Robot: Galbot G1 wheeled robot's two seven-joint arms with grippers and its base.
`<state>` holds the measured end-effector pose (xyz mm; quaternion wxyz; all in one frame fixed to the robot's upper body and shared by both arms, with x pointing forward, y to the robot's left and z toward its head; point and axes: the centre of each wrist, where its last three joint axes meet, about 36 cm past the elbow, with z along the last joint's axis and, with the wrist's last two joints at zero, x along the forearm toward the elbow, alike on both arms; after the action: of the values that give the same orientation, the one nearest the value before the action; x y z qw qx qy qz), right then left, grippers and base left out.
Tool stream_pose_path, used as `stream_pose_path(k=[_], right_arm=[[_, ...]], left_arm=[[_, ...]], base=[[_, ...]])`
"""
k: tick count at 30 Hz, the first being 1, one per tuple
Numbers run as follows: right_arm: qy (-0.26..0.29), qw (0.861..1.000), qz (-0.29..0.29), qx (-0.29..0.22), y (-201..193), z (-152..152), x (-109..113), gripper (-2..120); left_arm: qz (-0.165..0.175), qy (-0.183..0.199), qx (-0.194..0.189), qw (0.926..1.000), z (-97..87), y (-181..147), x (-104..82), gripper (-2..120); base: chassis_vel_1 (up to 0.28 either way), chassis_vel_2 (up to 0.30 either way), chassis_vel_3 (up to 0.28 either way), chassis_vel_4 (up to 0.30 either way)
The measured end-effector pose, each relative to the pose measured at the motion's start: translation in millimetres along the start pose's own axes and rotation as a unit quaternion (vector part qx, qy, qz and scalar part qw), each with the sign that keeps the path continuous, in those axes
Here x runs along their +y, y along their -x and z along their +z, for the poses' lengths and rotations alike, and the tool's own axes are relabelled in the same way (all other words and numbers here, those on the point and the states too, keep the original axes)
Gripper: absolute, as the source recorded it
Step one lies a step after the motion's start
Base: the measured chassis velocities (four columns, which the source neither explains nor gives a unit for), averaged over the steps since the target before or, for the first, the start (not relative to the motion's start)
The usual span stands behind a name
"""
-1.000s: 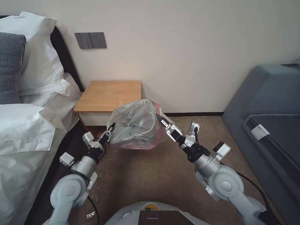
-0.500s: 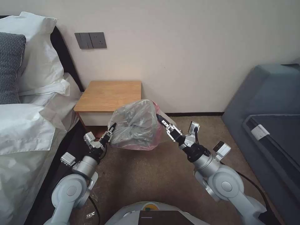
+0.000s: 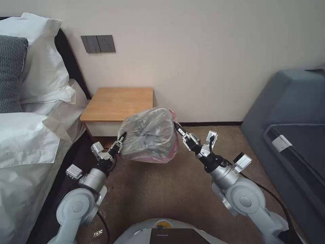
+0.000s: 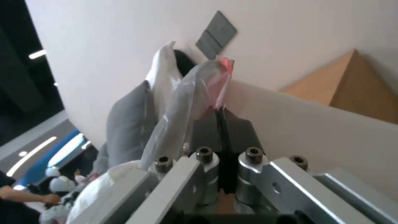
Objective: Pick up the garbage bag from the table and place it over the trash can.
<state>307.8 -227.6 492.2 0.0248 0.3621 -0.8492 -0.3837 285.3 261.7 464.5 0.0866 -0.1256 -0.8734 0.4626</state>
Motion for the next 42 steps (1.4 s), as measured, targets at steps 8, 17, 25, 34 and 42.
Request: stream_pose_path(k=[8, 17, 25, 34, 42], right_arm=[[-0.039, 0.998, 0.038, 0.008, -0.5, 1.1, -7.0, 0], [-0.092, 0.992, 0.081, 0.016, -0.9, -2.0, -16.6, 0], [-0.123, 0.986, 0.113, 0.022, -2.0, -0.4, -26.5, 0], [-0.353, 0.925, 0.142, 0.025, -9.3, -6.6, -38.2, 0], [-0.616, 0.787, -0.006, -0.006, -3.9, -31.7, -28.5, 18]], left_arm=[[0.008, -0.003, -0.006, 0.9999, -0.6, -1.0, -6.3, 9], [0.009, -0.013, -0.005, 0.9999, 3.1, -1.5, -7.6, 9], [0.011, -0.020, -0.005, 0.9997, 6.0, -1.7, -9.1, 9], [-0.012, 0.047, -0.009, 0.9988, 7.3, 0.1, -10.0, 9], [-0.066, 0.294, -0.031, 0.9531, 15.7, -1.0, -12.2, 9]], base=[[0.000, 0.000, 0.000, 0.000], [0.000, 0.000, 0.000, 0.000], [0.000, 0.000, 0.000, 0.000], [0.000, 0.000, 0.000, 0.000], [0.000, 0.000, 0.000, 0.000]])
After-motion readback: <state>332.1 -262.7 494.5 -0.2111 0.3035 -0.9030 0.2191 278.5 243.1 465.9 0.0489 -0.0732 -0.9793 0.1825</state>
